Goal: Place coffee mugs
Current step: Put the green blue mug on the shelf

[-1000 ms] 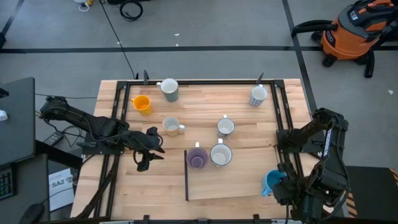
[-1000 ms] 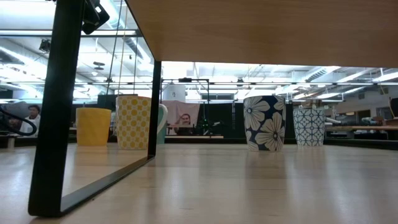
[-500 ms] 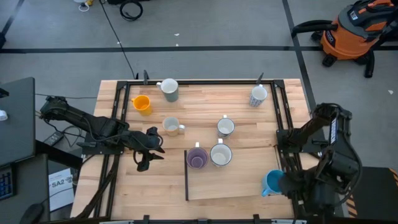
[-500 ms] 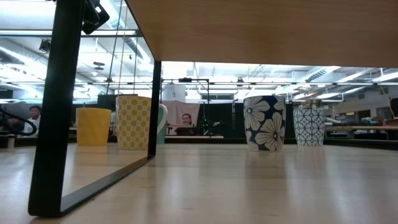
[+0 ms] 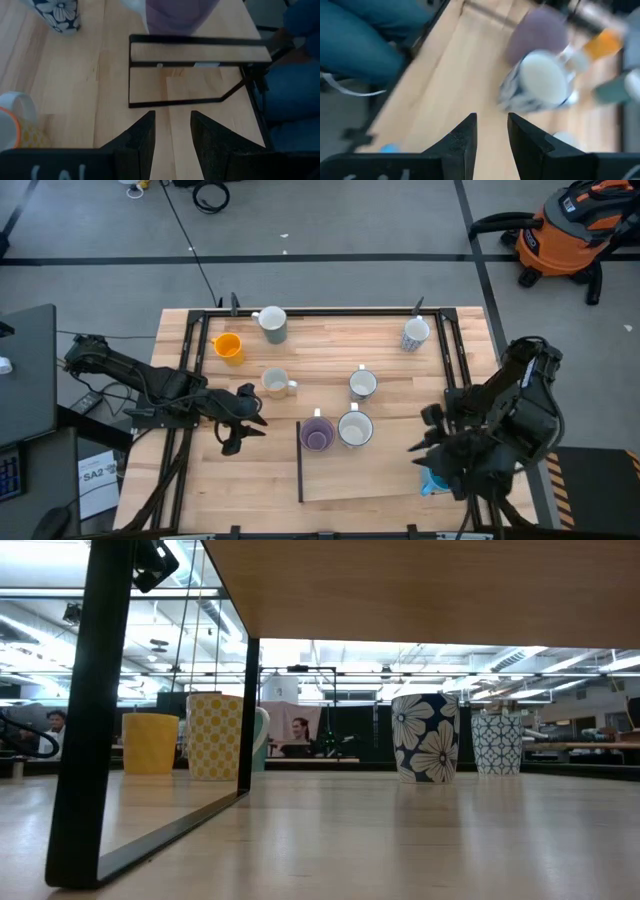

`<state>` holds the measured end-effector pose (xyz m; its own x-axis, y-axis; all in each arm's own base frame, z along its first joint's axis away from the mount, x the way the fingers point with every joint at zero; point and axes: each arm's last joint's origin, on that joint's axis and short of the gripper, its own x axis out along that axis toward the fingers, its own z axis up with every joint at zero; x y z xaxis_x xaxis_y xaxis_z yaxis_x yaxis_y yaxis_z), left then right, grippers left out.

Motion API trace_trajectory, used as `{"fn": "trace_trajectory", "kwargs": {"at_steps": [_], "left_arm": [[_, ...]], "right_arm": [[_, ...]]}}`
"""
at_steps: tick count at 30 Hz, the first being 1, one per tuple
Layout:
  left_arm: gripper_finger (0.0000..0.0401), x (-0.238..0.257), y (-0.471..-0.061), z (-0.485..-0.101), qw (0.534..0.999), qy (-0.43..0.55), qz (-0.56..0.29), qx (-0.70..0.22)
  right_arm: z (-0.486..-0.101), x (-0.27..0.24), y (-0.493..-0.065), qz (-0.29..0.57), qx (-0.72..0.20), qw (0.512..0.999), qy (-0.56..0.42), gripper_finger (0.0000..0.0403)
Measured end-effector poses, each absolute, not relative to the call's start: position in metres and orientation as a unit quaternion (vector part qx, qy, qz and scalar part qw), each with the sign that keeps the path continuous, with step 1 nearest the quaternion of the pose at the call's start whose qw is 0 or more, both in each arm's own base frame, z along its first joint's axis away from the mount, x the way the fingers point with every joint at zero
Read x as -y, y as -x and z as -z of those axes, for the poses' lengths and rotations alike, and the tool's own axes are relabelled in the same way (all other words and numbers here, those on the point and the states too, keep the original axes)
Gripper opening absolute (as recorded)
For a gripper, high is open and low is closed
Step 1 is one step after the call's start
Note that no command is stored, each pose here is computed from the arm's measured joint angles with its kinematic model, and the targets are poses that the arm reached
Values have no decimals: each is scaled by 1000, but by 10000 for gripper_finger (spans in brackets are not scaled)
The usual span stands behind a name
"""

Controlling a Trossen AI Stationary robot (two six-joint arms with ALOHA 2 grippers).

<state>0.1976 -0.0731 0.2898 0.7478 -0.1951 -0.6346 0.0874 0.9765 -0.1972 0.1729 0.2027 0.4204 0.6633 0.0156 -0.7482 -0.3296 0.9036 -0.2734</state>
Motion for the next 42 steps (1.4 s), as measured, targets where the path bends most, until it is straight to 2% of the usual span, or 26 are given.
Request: {"fn": "trace_trajectory", "kwargs": {"at_steps": [4,8,18,34,42], "left_arm": [[130,68,-200,-291,935,84,65,-338],[130,61,-203,-291,936,91,48,-336],[130,39,-208,-292,938,109,-1,-328],[130,-7,-212,-293,940,114,-79,-313],[130,-34,-211,-294,941,86,-123,-303]], "right_arm": [[-427,-200,-190,-112,-345,897,253,114],[-437,-200,-207,-123,-284,912,270,114],[-463,-194,-236,-92,-163,962,196,114],[-467,-169,-256,-44,-154,966,203,114],[-464,-130,-274,43,-187,954,231,115]]}}
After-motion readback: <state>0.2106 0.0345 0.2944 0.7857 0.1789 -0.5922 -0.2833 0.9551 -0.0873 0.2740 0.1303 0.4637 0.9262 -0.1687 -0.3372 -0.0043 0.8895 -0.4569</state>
